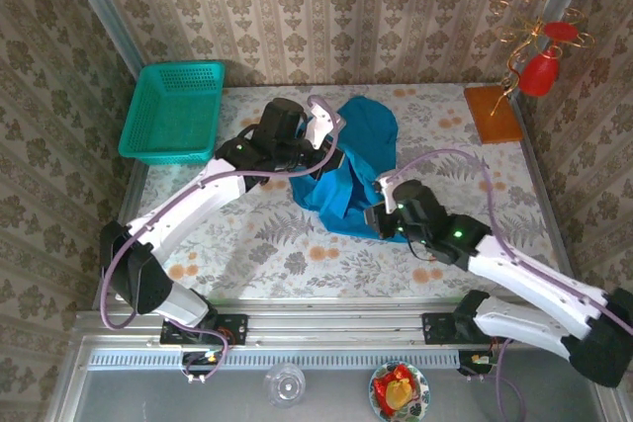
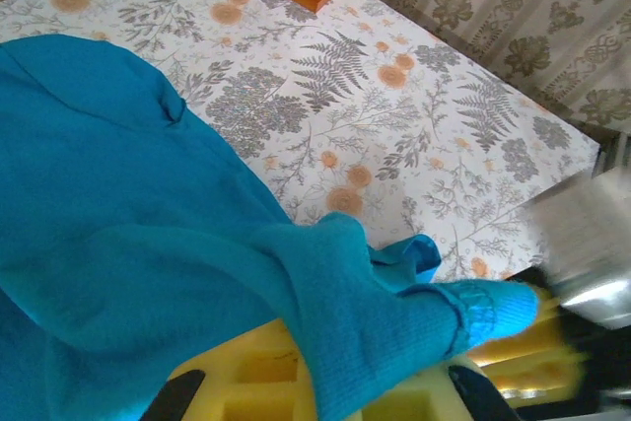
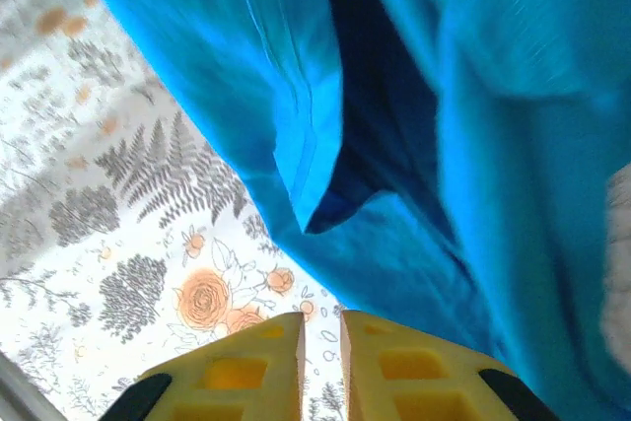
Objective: Fold the inside-out t-shirt
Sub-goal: Turn the T-shirt inside out at the center of the table.
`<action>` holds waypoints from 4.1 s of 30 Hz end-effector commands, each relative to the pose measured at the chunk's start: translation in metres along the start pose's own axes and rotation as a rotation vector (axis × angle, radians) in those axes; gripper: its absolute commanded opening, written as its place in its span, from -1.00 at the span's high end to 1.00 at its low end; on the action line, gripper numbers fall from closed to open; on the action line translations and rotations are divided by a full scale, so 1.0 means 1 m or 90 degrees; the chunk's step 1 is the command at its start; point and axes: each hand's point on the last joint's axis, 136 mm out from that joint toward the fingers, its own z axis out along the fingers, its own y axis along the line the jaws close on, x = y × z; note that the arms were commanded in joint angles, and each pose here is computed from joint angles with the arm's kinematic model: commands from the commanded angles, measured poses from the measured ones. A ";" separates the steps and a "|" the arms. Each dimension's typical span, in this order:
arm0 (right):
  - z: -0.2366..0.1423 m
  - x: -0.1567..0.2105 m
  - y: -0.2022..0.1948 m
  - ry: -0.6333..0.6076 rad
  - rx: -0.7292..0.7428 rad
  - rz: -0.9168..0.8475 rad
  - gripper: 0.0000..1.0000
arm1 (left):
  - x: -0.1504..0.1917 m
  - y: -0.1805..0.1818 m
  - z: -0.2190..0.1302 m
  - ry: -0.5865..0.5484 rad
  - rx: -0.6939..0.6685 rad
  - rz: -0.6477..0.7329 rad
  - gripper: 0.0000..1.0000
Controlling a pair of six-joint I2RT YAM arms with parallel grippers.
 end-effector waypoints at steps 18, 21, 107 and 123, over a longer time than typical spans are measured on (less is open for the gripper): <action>0.147 -0.100 -0.037 -0.175 0.104 0.173 0.50 | -0.026 -0.070 -0.042 -0.051 0.151 0.029 1.00; 0.173 -0.106 -0.036 -0.151 0.093 0.181 0.22 | -0.030 -0.083 -0.042 -0.052 0.172 0.041 1.00; -0.173 -0.084 -0.207 -0.247 0.342 0.455 1.00 | 0.245 0.196 -0.061 0.029 -0.337 -0.568 1.00; -0.063 0.035 -0.184 0.104 0.286 0.407 -0.06 | 0.171 0.137 -0.069 0.032 -0.267 -0.384 0.03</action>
